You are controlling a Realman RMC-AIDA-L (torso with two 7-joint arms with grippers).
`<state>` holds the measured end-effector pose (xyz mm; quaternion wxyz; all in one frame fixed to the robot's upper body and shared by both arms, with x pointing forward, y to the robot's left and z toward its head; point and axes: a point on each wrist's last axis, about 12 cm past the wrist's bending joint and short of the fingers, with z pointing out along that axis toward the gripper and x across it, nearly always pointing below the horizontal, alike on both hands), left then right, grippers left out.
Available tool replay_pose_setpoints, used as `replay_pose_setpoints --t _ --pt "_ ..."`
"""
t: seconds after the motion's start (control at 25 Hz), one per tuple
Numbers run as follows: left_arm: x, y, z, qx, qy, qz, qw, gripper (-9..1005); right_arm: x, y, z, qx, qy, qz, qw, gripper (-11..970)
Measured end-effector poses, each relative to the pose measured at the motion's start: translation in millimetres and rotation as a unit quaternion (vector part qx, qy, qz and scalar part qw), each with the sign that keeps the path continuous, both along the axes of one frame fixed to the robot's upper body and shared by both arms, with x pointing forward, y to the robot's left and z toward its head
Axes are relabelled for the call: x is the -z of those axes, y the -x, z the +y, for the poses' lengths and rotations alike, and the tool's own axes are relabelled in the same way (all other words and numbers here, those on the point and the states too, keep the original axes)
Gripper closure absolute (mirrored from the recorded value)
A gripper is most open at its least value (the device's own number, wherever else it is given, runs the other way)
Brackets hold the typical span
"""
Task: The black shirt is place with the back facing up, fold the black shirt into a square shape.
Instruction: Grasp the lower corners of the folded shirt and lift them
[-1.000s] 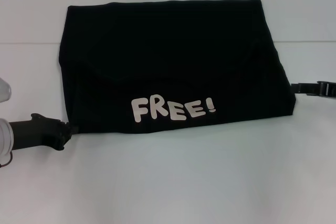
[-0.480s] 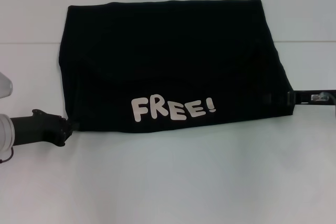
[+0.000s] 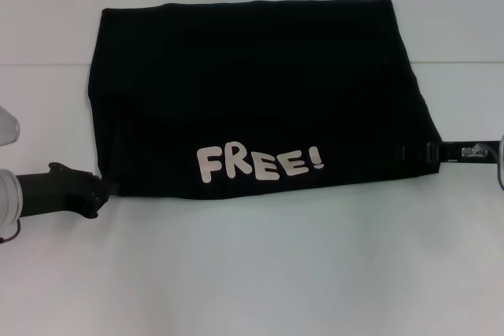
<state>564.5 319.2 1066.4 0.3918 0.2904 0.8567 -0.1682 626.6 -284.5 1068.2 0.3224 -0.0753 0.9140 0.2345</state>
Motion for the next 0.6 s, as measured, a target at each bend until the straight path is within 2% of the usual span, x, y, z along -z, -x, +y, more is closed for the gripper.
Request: replay_pose_setpoints --t 0.28,0.56,0.6 --pt "0.2 0.2 0 0.0 -0.001 0.001 1.0 984 -0.6 -2.6 -2 0.008 0.008 -0.006 1.0 431" --pt "0.3 0.2 0 0.0 -0.001 0.001 1.0 983 1.9 -0.4 11 -0.022 0.012 0.003 1.0 432" --pt "0.3 0.2 0 0.0 -0.001 0.001 1.0 983 2.2 0.2 12 -0.027 0.014 0.005 1.0 469"
